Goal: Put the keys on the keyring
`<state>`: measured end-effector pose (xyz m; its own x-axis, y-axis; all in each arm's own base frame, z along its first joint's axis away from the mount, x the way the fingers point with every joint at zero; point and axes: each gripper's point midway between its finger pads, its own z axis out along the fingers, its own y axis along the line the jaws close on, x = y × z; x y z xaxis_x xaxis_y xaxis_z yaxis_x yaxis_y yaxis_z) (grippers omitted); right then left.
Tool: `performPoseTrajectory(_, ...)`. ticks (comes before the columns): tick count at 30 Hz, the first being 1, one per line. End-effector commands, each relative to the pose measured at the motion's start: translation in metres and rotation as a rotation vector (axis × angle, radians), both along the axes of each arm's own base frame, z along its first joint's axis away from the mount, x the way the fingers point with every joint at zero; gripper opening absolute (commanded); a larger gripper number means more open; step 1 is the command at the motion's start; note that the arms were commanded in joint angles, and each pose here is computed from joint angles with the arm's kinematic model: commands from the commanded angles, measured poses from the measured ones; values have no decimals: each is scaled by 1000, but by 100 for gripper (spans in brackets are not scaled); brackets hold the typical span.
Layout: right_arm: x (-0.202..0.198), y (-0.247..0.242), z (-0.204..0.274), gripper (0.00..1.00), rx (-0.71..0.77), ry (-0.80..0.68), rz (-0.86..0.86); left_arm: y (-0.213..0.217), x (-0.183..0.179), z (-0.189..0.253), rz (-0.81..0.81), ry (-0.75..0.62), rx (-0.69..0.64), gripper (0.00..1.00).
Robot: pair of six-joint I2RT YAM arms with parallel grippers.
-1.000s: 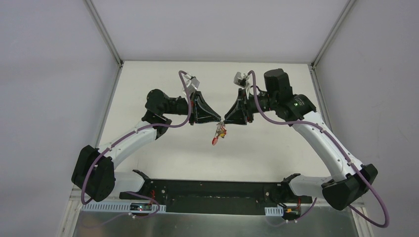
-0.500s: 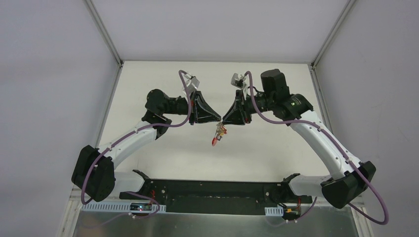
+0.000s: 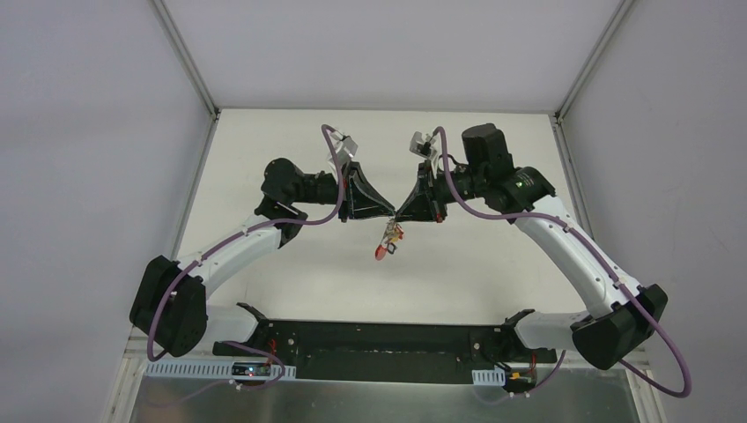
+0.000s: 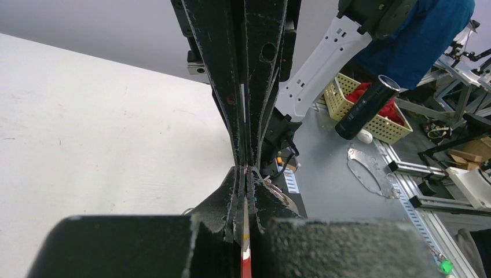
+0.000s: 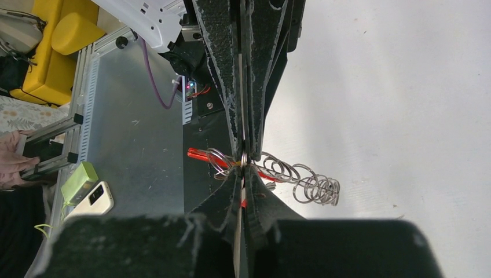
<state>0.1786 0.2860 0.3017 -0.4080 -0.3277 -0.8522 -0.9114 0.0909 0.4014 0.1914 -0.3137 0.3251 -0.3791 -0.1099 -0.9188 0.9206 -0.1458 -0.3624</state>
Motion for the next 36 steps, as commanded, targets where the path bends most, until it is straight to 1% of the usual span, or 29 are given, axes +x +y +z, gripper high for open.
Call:
performPoseTrajectory(1, -2, 2, 9, 0, 30, -31, 22, 2, -1, 18, 5, -75, -49, 0)
performPoseTrajectory(6, 1, -3, 5, 0, -14, -85, -7, 4, -2, 16, 8, -111, -41, 0)
performPoseTrajectory(8, 2, -5, -1, 0, -55, -119, -18, 5, -2, 15, 9, -124, -27, 5)
performPoseTrajectory(10, 3, -7, -7, 0, -100, -145, -28, 6, -3, 14, 8, -132, -5, 13)
performPoseTrajectory(13, 6, -6, -19, 0, -167, -152, -37, 6, 0, 5, 20, -117, 65, 24)
performPoseTrajectory(16, 7, -3, -28, 0, -209, -149, -39, 10, 3, -6, 50, -120, 141, 29)
performPoseTrajectory(19, 7, 1, -28, 0, -210, -144, -32, 15, 6, -18, 84, -130, 206, 31)
performPoseTrajectory(21, 5, 4, -26, 0, -199, -136, -25, 17, 7, -25, 96, -149, 227, 32)
performPoseTrajectory(30, 5, 16, -25, 0, -178, -84, 1, 17, 10, -39, 119, -196, 238, 35)
performPoseTrajectory(36, 5, 18, -27, 0, -177, -69, 8, 14, 11, -43, 115, -199, 241, 33)
